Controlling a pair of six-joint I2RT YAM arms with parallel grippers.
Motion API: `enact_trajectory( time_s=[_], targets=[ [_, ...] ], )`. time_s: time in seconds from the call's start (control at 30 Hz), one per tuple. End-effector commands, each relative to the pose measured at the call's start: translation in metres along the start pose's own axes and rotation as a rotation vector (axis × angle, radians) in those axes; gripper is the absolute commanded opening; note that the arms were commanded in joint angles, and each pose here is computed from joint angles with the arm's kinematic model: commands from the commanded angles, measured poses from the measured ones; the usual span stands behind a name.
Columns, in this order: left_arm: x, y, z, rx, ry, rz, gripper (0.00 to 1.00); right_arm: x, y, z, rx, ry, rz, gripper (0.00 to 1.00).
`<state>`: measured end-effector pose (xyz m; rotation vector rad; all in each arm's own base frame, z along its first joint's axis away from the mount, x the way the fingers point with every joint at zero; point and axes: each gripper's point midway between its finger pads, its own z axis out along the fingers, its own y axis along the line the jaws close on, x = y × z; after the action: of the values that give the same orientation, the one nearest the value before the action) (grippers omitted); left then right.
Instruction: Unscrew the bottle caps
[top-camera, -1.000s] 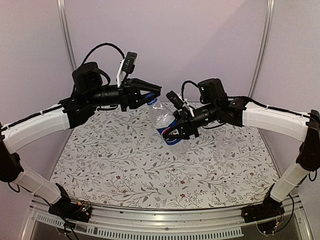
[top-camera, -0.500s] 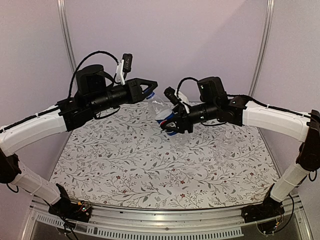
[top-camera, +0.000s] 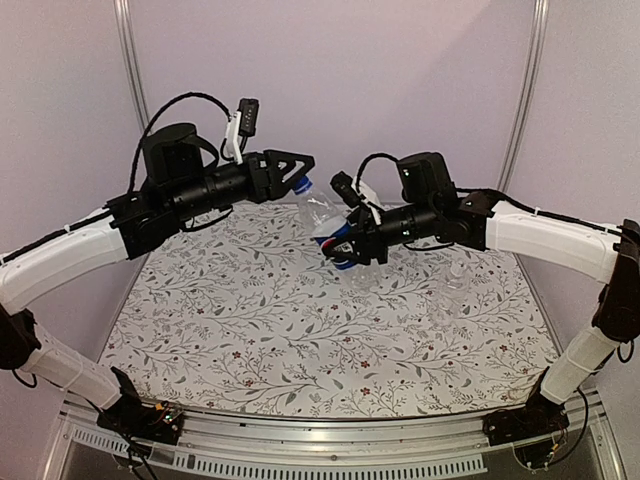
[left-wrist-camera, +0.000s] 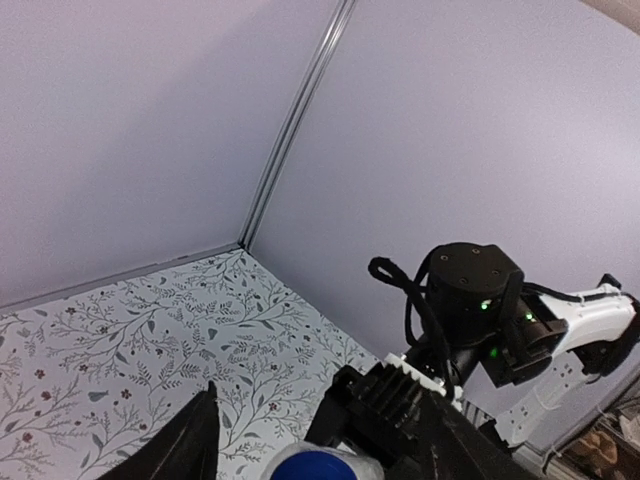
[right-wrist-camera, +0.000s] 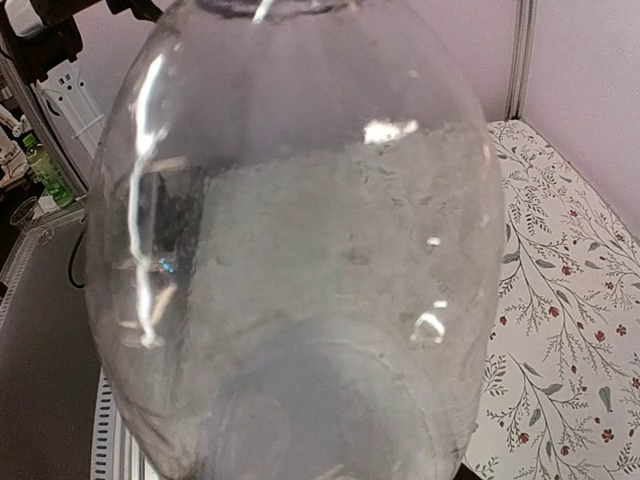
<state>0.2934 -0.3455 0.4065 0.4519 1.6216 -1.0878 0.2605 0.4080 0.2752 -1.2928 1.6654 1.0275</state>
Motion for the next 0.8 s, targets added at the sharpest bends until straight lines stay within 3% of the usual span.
enact_trajectory(
  time_s=[0.0,0.27,0.77],
  targets=[
    [-0.028,-0.023,-0.021,0.138,-0.067,0.099,0.75,-0.012,0.012,-0.008,-0.052,-0.035,-0.02,0.41],
    [-0.022,-0.042,-0.034,0.312,-0.015,0.19,0.86,-0.013,0.027,-0.008,-0.149,-0.042,-0.03,0.41],
    [0.002,-0.076,-0.04,0.602,0.055,0.336,0.86,-0.016,0.068,-0.019,-0.395,-0.074,-0.059,0.41]
  ],
)
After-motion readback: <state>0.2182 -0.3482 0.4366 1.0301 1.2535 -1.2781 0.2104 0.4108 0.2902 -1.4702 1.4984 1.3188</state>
